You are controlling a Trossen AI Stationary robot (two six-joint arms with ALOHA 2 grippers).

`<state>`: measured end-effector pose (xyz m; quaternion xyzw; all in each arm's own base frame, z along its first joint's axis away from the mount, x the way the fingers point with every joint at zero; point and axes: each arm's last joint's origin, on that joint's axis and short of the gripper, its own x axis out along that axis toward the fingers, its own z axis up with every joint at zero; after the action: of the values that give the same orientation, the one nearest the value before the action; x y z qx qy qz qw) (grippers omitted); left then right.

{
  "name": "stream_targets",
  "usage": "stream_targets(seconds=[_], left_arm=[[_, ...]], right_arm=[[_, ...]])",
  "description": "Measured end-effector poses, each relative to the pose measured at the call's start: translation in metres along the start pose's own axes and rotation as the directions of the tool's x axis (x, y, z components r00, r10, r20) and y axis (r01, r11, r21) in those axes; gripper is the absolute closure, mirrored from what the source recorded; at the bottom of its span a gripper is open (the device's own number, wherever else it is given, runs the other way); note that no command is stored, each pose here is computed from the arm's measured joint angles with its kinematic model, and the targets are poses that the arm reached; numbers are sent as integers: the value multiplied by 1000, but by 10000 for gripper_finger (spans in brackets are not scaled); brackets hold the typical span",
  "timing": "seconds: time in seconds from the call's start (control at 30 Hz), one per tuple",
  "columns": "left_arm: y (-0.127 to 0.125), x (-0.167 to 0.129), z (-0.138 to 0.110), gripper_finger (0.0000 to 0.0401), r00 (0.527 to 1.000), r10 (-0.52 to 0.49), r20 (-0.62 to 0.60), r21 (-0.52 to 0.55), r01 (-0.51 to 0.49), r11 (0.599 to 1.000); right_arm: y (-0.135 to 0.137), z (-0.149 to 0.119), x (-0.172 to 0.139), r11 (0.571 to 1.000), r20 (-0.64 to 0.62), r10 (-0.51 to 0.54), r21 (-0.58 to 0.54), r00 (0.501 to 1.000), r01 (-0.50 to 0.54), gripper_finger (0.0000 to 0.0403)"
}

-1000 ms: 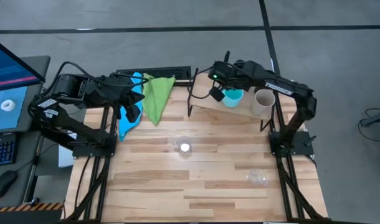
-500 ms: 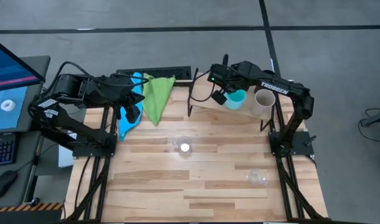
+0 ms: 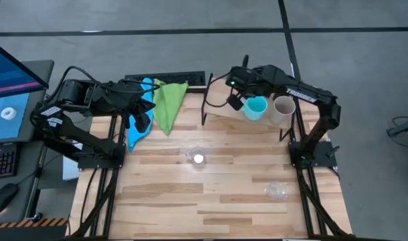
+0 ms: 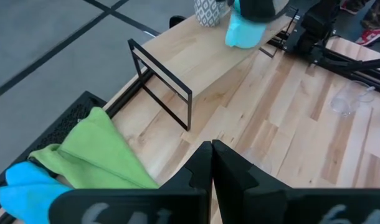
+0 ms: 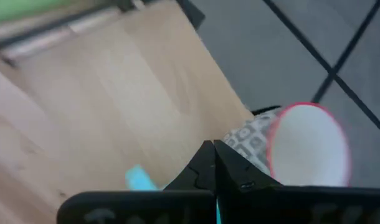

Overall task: Stack small to large cups/mugs on shelf
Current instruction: Put the left transparent mug on the shelf

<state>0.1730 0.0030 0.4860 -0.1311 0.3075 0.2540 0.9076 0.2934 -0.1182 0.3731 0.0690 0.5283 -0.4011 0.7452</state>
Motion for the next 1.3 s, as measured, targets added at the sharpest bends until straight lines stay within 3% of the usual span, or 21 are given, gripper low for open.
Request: stream_targets(seconds=[0.13, 0.33, 0.5, 0.67, 0.8, 0.93, 1.07, 1.3], left_arm=[[-3, 7, -3, 401, 999, -25, -31, 6, 25, 1000], [-27, 57, -27, 395, 987, -98, -130, 28, 102, 994], [-44, 112, -52, 340, 970, -206, -130, 12, 209, 978], [-47, 157, -84, 258, 943, -296, -152, -1, 299, 954], [-39, 179, -110, 219, 944, -259, -205, -73, 249, 966], [-34, 197, -132, 213, 944, -241, -225, -129, 216, 968], [-39, 212, -139, 220, 943, -252, -216, -169, 218, 961], [-50, 252, -148, 225, 939, -194, -284, -119, 167, 979]], right_arm=[[-10, -9, -44, 998, 94, 57, 25, 994, -60, 390], [-30, -55, -111, 981, 173, 159, 87, 972, -176, 387], [-43, -86, -146, 944, 275, 253, 140, 927, -299, 373], [-45, -103, -162, 918, 314, 323, 125, 893, -376, 360], [-42, -110, -169, 907, 322, 364, 93, 874, -411, 358], [-35, -114, -173, 899, 316, 397, 56, 862, -434, 360], [-28, -116, -174, 896, 306, 416, 22, 856, -443, 360], [-23, -120, -178, 888, 301, 442, -9, 845, -461, 360]])
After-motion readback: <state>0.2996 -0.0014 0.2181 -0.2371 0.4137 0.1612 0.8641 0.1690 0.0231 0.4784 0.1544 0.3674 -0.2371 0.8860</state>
